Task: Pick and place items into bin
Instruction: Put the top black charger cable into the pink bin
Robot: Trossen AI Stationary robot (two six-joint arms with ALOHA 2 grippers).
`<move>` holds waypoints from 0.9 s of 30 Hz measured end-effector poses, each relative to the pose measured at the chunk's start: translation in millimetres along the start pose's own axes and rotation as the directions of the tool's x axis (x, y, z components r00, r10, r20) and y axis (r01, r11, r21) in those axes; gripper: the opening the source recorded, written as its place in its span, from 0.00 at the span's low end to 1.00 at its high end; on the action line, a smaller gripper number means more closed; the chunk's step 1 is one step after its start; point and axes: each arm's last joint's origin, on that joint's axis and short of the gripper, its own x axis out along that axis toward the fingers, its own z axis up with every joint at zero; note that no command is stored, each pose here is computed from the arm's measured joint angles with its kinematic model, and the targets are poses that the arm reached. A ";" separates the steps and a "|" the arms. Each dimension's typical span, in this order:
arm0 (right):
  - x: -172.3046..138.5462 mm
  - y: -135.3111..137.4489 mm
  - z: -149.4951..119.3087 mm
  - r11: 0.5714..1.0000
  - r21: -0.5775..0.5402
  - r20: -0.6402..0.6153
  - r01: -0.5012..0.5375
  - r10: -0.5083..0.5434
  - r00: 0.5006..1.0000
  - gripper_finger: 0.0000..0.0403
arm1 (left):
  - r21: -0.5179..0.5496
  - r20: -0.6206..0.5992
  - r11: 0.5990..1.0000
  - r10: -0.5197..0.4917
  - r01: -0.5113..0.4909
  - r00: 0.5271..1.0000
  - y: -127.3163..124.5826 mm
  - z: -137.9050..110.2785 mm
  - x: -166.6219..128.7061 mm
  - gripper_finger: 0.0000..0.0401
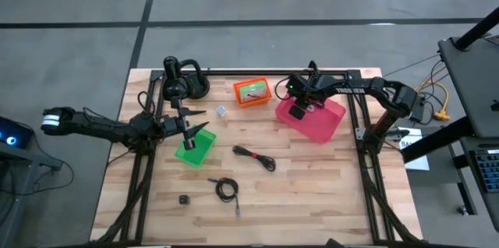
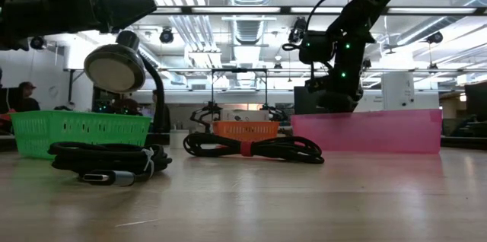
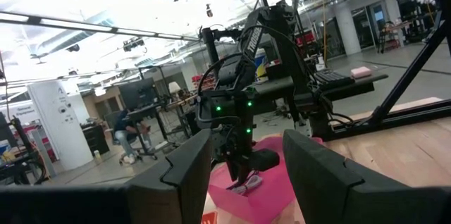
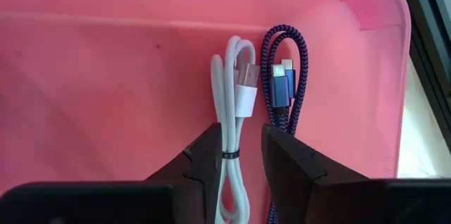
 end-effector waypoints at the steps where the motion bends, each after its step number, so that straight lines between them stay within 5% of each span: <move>1: 0.0 0.0 0.0 1.000 0.000 0.000 0.000 0.000 1.000 0.23 | 0.000 0.000 1.000 0.000 0.000 1.000 0.0 0.0 0.0 0.40; 12: -8.2 -2.1 2.3 0.999 0.035 0.025 0.000 -0.001 1.000 0.21 | 0.000 -0.001 1.000 0.000 0.000 1.000 0.0 -0.1 0.0 0.40; 17: -25.1 -3.5 12.0 0.994 0.112 0.119 -0.016 0.003 0.993 0.19 | 0.000 0.000 1.000 0.000 0.000 1.000 0.0 0.0 0.0 0.40; 27: -63.8 21.7 19.8 0.996 0.040 0.338 -0.080 0.062 0.939 0.19 | 0.000 0.000 1.000 0.000 0.000 1.000 0.0 0.0 0.0 0.40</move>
